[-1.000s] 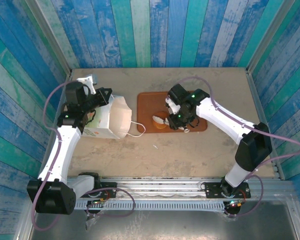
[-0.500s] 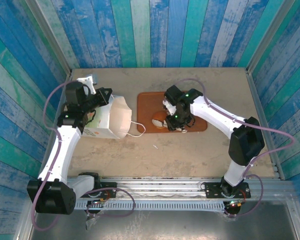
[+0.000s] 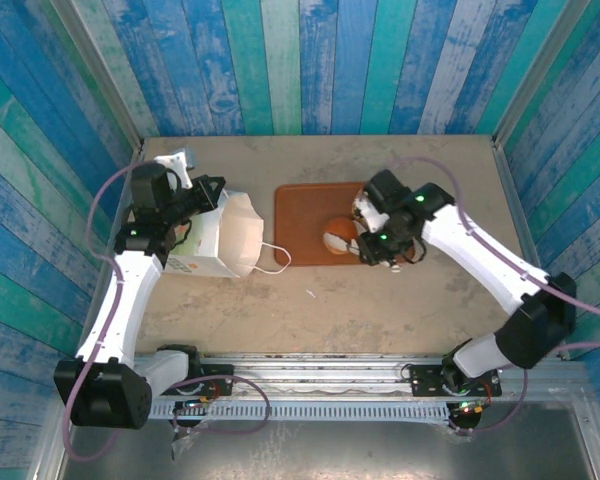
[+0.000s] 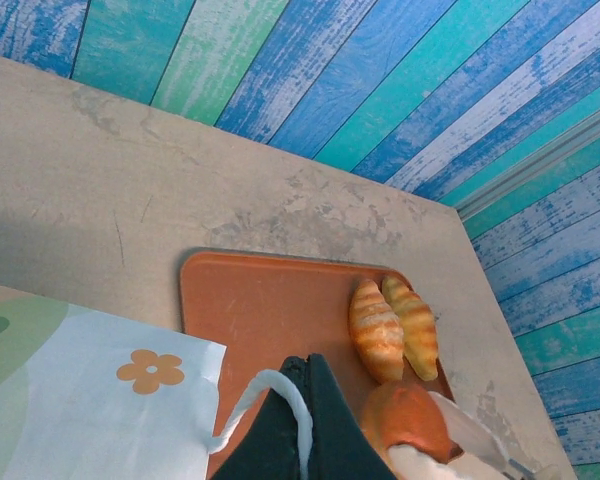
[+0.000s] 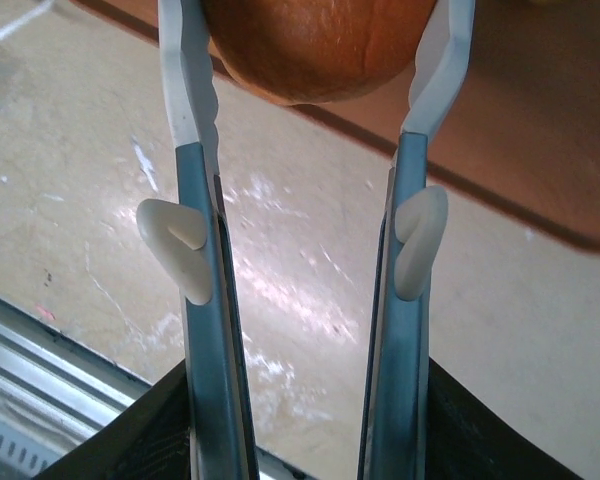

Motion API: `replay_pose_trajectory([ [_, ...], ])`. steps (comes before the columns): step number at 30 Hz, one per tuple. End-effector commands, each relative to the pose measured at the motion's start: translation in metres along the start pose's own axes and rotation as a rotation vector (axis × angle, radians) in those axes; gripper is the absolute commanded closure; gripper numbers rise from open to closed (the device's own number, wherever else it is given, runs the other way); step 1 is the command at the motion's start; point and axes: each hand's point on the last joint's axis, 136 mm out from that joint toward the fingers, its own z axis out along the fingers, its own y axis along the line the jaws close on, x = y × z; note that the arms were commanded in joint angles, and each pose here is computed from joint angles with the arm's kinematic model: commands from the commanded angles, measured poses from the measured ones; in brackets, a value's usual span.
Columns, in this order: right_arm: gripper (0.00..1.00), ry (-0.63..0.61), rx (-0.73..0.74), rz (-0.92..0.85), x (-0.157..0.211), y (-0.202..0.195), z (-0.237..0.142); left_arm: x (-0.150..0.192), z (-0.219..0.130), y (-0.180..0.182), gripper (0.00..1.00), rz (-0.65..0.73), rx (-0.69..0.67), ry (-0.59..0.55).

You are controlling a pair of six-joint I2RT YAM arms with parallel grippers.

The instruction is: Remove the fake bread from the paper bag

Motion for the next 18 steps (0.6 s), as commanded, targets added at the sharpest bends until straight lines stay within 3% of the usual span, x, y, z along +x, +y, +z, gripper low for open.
replay_pose_trajectory([
  [1,0.50,0.049,0.001,0.109,0.029,-0.024,-0.002,-0.003,0.004,-0.004,1.00,0.031,0.030,-0.003],
  [8,0.50,0.072,0.031,0.193,0.047,-0.056,-0.001,-0.003,0.005,-0.005,1.00,0.027,0.036,-0.003],
  [18,0.49,0.067,0.106,0.206,0.031,-0.075,0.014,0.000,0.004,-0.004,1.00,0.016,0.041,-0.004],
])
